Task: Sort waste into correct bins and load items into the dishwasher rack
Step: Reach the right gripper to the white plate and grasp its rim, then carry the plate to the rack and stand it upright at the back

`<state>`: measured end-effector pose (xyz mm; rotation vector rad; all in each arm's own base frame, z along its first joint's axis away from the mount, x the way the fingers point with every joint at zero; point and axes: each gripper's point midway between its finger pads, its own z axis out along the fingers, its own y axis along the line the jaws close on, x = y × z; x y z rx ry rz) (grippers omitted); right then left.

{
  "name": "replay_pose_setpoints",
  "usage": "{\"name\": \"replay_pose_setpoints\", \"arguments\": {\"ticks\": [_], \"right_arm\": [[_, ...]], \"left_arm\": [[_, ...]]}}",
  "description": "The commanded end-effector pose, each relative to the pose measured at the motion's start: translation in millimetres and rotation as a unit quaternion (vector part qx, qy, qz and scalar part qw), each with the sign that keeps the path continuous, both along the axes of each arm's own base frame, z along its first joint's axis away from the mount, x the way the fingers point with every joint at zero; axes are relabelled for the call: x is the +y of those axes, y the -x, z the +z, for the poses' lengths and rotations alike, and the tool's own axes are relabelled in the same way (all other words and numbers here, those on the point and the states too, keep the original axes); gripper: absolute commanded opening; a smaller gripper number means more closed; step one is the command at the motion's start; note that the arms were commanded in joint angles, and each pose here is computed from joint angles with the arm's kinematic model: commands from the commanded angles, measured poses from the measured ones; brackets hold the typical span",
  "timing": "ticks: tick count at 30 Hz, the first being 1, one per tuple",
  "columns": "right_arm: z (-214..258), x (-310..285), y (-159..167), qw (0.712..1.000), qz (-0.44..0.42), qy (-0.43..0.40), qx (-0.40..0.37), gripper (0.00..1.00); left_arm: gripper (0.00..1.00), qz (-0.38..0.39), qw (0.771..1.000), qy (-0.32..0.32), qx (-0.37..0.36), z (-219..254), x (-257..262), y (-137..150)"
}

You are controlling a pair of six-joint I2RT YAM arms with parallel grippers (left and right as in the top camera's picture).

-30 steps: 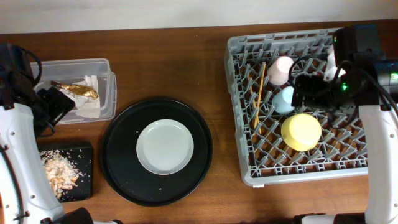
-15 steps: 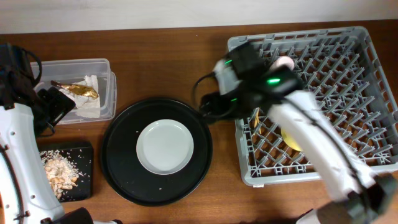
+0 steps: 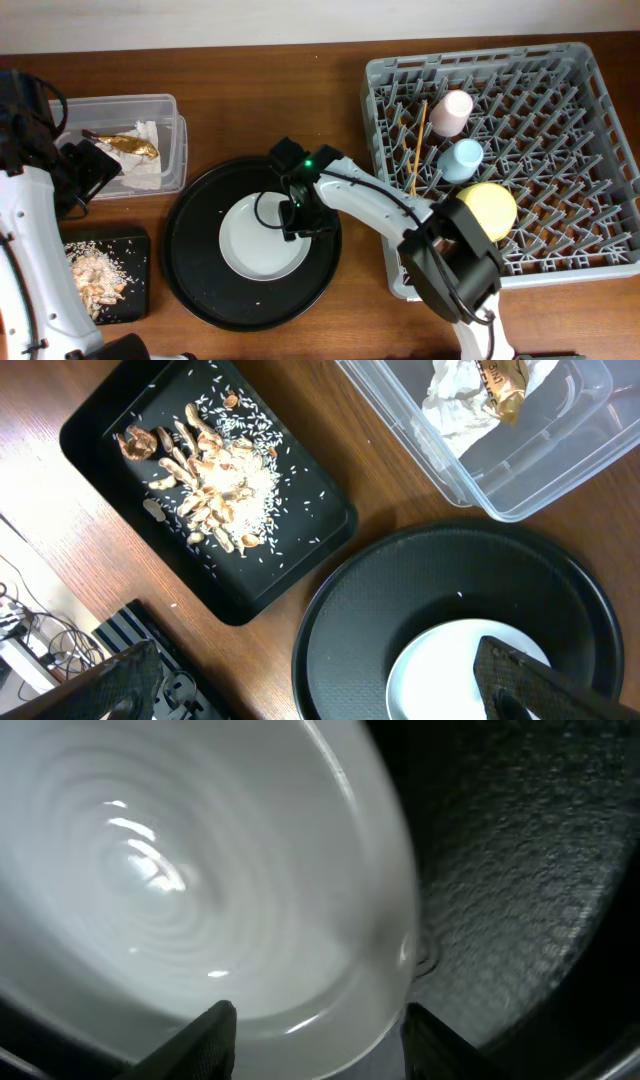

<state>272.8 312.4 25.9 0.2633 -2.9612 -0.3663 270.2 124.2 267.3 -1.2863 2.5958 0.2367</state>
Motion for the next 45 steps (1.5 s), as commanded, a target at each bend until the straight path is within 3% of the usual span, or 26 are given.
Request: {"name": "replay_pose_setpoints", "arguments": {"ticks": [1,7,9,15,19,23,28,33,39,45], "right_arm": [[-8.9,-7.1,-0.9,1.000,-0.006,0.024,-0.005,0.55],[-14.0,-13.0,-0.8,0.999,-0.006,0.038,-0.010,0.54],[-22.4,-14.8,0.7,0.999,-0.011,0.038,-0.010,0.50],[-28.7,-17.2,2.7,0.998,-0.037,0.043,-0.004,0.05],[-1.9,-22.1,-9.9,0.998,-0.051,0.041,-0.007,0.04],[54.6,-59.9,-50.5,0.991,-0.096,0.076,-0.058,0.04],[156.6,-157.7,-110.1,0.957,-0.176,0.158,-0.169,0.04],[224.9,-257.3,-142.7,0.904,-0.268,0.223,-0.248,0.04],[228.3,-326.0,-154.2,0.847,-0.301,0.342,-0.276,0.04],[197.0,-314.0,-169.6,0.847,-0.285,0.352,-0.279,0.04]], "left_arm": [[0.99,-0.001,1.000,-0.008,0.000,2.4,3.5,1.2],[0.99,-0.001,1.000,-0.008,0.001,2.4,3.5,1.3],[0.99,-0.001,1.000,-0.008,0.000,2.4,3.5,1.2],[0.99,-0.001,1.000,-0.008,0.000,2.5,3.5,1.2],[0.99,-0.001,1.000,-0.008,0.000,2.5,3.5,1.2],[0.99,0.000,1.000,-0.008,0.000,2.4,3.6,1.2],[0.99,-0.001,1.000,-0.008,0.000,2.4,3.5,1.2],[0.99,-0.001,1.000,-0.008,0.000,2.5,3.5,1.2],[0.99,0.000,1.000,-0.008,0.000,2.4,3.6,1.2],[0.99,-0.001,1.000,-0.008,0.000,2.4,3.5,1.2]]}}
